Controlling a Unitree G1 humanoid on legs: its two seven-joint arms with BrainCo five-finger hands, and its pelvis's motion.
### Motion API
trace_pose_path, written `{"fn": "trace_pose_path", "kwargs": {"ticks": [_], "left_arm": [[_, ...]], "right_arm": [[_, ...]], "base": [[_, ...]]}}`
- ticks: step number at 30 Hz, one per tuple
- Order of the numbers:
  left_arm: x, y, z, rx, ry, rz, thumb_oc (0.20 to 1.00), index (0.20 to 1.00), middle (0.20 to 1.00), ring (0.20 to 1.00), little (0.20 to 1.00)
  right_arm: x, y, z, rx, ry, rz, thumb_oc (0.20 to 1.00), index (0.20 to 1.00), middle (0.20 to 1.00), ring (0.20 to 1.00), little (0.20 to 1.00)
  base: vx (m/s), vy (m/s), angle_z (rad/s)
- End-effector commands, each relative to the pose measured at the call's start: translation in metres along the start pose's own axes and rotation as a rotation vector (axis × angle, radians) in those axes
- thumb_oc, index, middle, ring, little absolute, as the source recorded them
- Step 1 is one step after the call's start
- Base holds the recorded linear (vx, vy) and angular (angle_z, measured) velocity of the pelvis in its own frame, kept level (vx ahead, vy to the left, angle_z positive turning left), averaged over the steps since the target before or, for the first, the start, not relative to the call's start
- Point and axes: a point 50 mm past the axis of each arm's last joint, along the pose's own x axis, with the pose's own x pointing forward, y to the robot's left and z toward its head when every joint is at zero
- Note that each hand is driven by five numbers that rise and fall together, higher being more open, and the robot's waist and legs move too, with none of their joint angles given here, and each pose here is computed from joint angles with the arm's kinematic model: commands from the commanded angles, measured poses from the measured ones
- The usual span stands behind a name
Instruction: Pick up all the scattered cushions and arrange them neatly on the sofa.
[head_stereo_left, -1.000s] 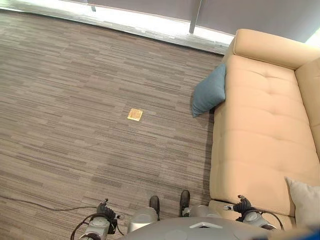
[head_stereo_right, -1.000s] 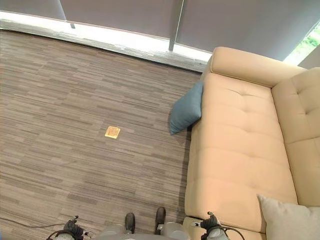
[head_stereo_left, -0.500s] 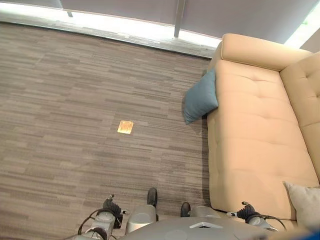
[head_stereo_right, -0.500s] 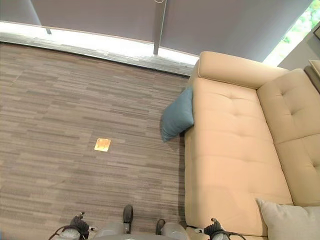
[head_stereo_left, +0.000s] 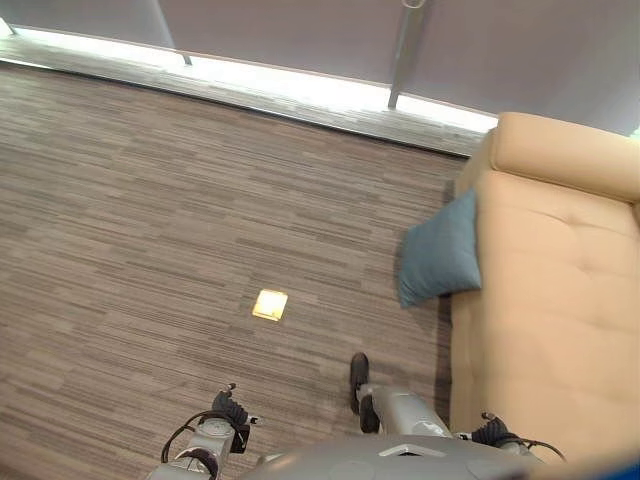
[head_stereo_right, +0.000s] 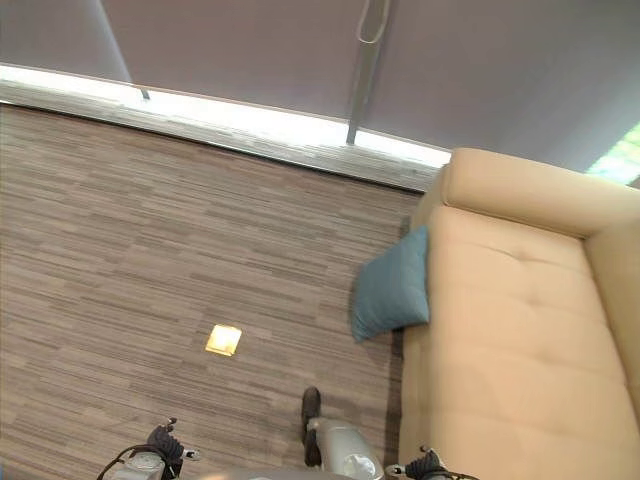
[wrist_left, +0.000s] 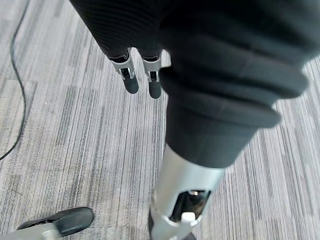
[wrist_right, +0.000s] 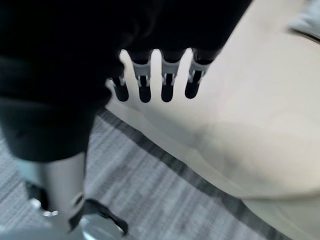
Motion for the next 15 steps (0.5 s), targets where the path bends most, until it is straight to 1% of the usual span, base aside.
{"fn": "trace_pose_path", "kwargs": {"ticks": [1,6,8,13,15], "left_arm": [[0.004,0.016,0.018,0.008,-0.058,0.039,1.000,1.000,1.000,1.000,1.000],[0.004,0.017,0.014,-0.012,-0.041,0.047,1.000,1.000,1.000,1.000,1.000],[0.004,0.018,0.013,-0.019,-0.037,0.049,1.000,1.000,1.000,1.000,1.000],[0.002,0.019,0.000,-0.004,0.004,0.045,1.000,1.000,1.000,1.000,1.000],[0.004,0.028,0.006,-0.004,-0.013,0.069,1.000,1.000,1.000,1.000,1.000]], "right_arm": [[0.004,-0.018,0.012,-0.035,-0.031,-0.050,1.000,1.000,1.000,1.000,1.000],[0.005,-0.023,0.014,-0.037,-0.035,-0.068,1.000,1.000,1.000,1.000,1.000],[0.005,-0.024,0.016,-0.042,-0.042,-0.072,1.000,1.000,1.000,1.000,1.000],[0.005,-0.019,0.020,-0.062,-0.054,-0.050,1.000,1.000,1.000,1.000,1.000],[0.005,-0.016,0.026,-0.061,-0.071,-0.035,1.000,1.000,1.000,1.000,1.000]], "base": [[0.21,-0.026,-0.30],[0.24,0.061,-0.36],[0.23,0.114,-0.71],[0.27,0.230,-0.93],[0.21,0.262,-0.57]]}}
